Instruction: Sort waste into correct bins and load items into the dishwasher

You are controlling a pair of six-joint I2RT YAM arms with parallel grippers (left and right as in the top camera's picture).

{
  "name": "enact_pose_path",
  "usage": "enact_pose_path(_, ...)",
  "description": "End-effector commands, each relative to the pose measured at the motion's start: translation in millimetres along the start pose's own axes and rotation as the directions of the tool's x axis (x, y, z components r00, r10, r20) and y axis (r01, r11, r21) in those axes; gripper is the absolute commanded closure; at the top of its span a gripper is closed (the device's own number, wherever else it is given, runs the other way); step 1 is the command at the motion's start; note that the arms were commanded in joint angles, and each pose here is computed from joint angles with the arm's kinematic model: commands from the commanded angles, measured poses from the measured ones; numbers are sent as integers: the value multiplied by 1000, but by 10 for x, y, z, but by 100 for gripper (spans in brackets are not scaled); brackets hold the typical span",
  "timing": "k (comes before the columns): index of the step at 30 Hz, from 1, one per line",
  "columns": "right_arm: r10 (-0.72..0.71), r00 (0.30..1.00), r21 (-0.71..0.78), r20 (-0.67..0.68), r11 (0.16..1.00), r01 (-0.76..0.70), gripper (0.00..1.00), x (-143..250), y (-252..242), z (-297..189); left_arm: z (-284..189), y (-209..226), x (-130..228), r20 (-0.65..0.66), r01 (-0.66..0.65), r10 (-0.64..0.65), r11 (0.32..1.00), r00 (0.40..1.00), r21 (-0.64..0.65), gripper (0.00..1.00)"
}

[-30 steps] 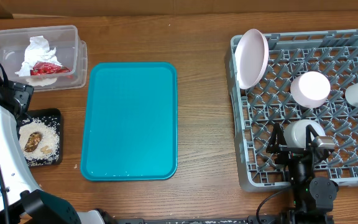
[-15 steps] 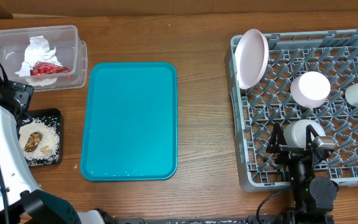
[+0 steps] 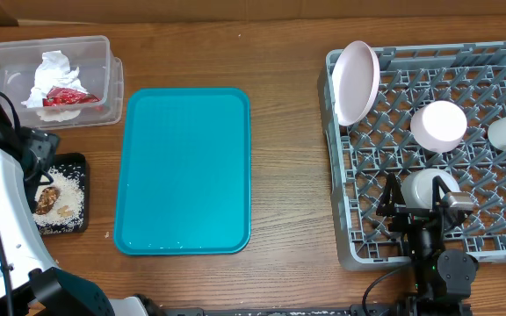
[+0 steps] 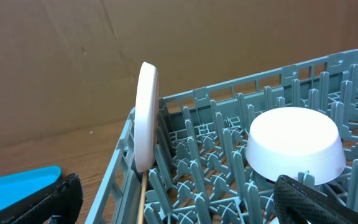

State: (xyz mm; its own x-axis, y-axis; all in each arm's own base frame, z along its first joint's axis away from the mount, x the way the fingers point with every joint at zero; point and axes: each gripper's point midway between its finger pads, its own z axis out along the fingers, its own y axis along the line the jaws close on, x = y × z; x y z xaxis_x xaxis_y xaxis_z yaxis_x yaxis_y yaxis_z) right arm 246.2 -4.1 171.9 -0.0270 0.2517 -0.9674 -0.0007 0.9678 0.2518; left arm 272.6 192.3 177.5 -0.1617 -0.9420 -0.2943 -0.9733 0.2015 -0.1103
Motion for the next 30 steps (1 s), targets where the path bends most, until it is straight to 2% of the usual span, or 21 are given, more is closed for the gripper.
enact_pose_path(1,-8,1000,14,9,1000,8,0,7,-32,1,9,26,138,-65,-75,74,997,995,-6,0)
enact_pose_path(4,-8,1000,14,9,1000,8,0,7,-32,1,11,120,234,-100,-91,87,995,991,-40,0)
enact_pose_path(7,-8,1000,14,9,1000,8,0,7,-32,1,35,149,302,-70,-123,119,991,990,-54,0)
enact_pose_path(9,-8,1000,14,9,1000,8,0,7,-32,1,86,109,370,-28,-179,178,983,984,-37,1)
enact_pose_path(12,-8,1000,14,9,1000,7,0,7,-32,1,179,-77,576,50,-337,335,940,941,56,0)
enact_pose_path(14,-8,1000,14,9,1000,7,0,7,-32,1,208,-217,748,118,-434,420,890,900,138,0)
enact_pose_path(16,-8,1000,14,9,1000,8,0,7,-32,1,195,-361,943,191,-539,506,809,841,234,0)
enact_pose_path(18,-8,1000,14,9,1000,8,0,7,-32,1,144,-493,1168,296,-666,596,671,746,327,0)
enact_pose_path(21,-8,1000,14,9,1000,8,0,7,-32,1,38,-563,1459,455,-788,646,462,613,406,0)
enact_pose_path(24,-8,1000,14,9,1000,8,0,7,-32,1,-12,-503,1568,550,-814,602,393,579,428,0)
enact_pose_path(30,-8,1000,14,9,1000,8,0,7,-32,1,27,-242,1690,666,-827,491,361,562,431,0)
